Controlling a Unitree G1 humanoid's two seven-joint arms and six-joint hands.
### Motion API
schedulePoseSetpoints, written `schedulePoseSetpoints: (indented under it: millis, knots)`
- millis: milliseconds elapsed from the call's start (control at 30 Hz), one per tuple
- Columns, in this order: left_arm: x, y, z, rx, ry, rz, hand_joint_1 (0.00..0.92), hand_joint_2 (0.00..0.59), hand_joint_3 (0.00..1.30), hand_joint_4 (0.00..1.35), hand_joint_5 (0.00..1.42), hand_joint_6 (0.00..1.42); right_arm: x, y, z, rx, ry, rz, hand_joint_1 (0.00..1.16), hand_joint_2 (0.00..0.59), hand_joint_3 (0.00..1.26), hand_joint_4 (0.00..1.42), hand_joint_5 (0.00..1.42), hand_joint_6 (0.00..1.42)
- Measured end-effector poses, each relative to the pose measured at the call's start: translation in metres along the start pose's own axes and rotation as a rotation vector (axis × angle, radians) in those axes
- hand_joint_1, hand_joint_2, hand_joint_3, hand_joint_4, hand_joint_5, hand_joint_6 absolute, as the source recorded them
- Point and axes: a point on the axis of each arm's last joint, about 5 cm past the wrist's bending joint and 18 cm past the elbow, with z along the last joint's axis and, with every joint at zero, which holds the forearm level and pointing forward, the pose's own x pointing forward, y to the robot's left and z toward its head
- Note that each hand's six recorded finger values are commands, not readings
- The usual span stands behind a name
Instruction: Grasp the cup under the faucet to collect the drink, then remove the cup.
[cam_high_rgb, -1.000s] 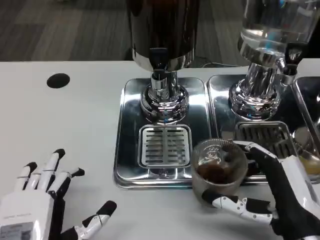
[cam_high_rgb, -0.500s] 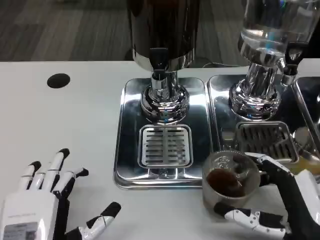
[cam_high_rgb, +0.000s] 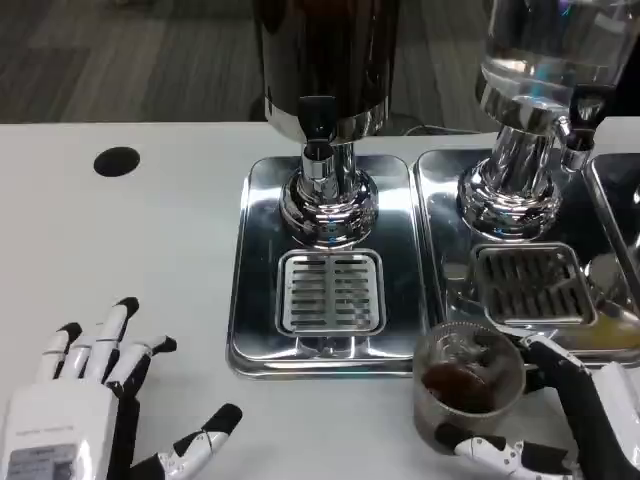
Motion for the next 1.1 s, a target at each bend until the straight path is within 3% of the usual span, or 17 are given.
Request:
schedulePoseSetpoints:
  millis: [800,1100]
  knots:
    - [0.0007,0.0002,-0.0004,-0.007,0.006,-0.009,0.0,0.136,0.44,0.0,0.22,0.15,0.0021,0.0002,-0.004,0.044,-0.024,0.048,0.69,0.131,0.27,0.35,0.38,0.39]
    - [0.0008,0.0002,-0.0006,-0.007,0.006,-0.011,0.0,0.134,0.45,0.0,0.22,0.15,0.0035,0.0002,-0.0035,0.059,-0.059,0.048,0.67,0.131,0.2,0.24,0.33,0.37]
